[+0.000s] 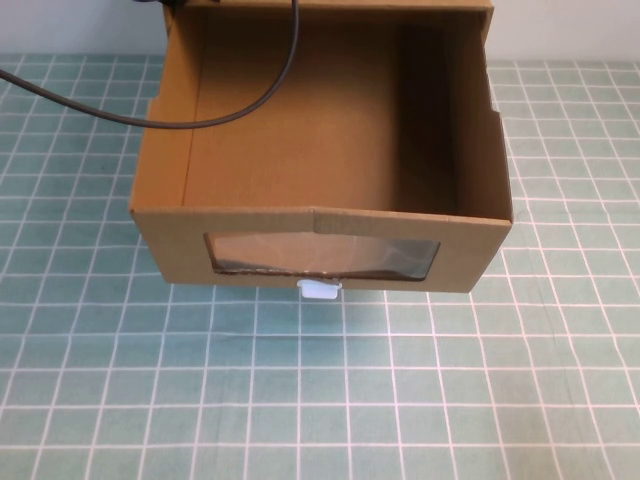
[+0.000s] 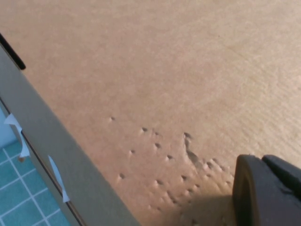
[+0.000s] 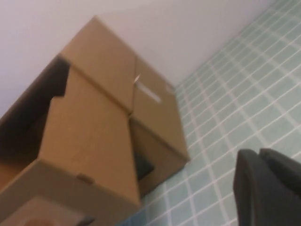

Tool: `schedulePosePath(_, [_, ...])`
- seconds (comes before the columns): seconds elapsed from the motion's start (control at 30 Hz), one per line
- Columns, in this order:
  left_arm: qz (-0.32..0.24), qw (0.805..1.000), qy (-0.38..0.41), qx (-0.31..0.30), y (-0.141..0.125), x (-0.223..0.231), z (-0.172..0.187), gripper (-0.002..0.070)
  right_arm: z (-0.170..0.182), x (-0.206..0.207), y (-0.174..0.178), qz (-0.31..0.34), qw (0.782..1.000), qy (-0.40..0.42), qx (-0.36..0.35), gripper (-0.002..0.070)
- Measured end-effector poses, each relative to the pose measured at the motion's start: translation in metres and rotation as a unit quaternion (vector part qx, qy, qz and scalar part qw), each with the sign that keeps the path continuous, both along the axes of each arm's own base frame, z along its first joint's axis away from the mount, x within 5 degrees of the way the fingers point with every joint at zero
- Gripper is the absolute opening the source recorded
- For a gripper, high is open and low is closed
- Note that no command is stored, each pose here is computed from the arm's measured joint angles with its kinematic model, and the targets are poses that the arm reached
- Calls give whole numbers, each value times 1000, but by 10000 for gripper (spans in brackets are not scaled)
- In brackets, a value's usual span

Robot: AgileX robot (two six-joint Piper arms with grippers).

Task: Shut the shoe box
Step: Press the shoe box with left arm, then close the shoe box with your right arm

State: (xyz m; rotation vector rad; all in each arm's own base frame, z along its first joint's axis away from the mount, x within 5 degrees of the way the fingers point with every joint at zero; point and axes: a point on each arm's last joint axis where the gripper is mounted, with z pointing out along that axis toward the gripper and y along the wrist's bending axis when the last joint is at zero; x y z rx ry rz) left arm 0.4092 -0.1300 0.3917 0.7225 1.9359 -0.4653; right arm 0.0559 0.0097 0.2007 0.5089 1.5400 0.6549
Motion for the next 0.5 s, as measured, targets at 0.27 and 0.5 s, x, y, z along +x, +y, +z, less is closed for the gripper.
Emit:
schedulePosePath(0.27, [0, 1000, 0, 0, 0, 0, 0, -5, 70, -5, 29, 188, 966, 141, -111, -12])
schedulePosePath(0.5, [0, 1000, 0, 0, 0, 0, 0, -5, 123, 35, 32, 279, 902, 253, -211, -11])
